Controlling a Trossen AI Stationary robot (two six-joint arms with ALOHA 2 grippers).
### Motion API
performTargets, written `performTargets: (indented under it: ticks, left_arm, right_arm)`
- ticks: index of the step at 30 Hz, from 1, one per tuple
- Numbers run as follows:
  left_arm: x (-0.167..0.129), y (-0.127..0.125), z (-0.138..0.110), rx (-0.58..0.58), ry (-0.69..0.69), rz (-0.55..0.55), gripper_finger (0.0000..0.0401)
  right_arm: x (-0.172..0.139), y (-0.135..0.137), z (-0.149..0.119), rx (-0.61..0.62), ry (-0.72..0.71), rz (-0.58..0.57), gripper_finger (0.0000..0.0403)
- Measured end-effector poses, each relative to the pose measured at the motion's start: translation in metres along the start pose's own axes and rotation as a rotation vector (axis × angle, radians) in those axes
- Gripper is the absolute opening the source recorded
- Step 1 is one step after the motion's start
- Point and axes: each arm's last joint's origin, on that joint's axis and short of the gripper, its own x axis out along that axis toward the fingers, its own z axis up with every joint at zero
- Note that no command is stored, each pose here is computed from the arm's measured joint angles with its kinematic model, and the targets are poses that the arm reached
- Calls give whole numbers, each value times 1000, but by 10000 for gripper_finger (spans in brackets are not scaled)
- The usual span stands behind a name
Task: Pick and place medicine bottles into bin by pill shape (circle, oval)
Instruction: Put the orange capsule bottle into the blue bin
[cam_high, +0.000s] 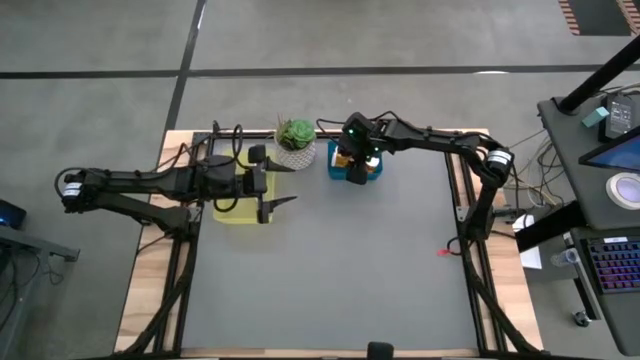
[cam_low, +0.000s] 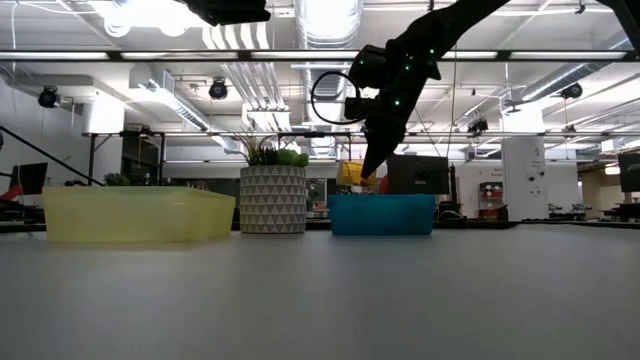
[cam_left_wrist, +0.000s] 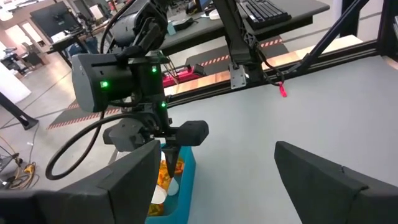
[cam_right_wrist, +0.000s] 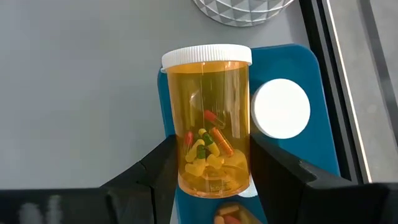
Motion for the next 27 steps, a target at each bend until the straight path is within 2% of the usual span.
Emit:
performTargets:
  ticks: [18, 27]
  left_arm:
    - [0, 0, 0, 5, -7, 2, 297]
    - [-1, 0, 1, 4, -19, 6, 297]
  right_arm:
    - [5, 0, -2, -16, -25, -10, 169]
    - [24, 0, -6, -28, 18, -3, 169]
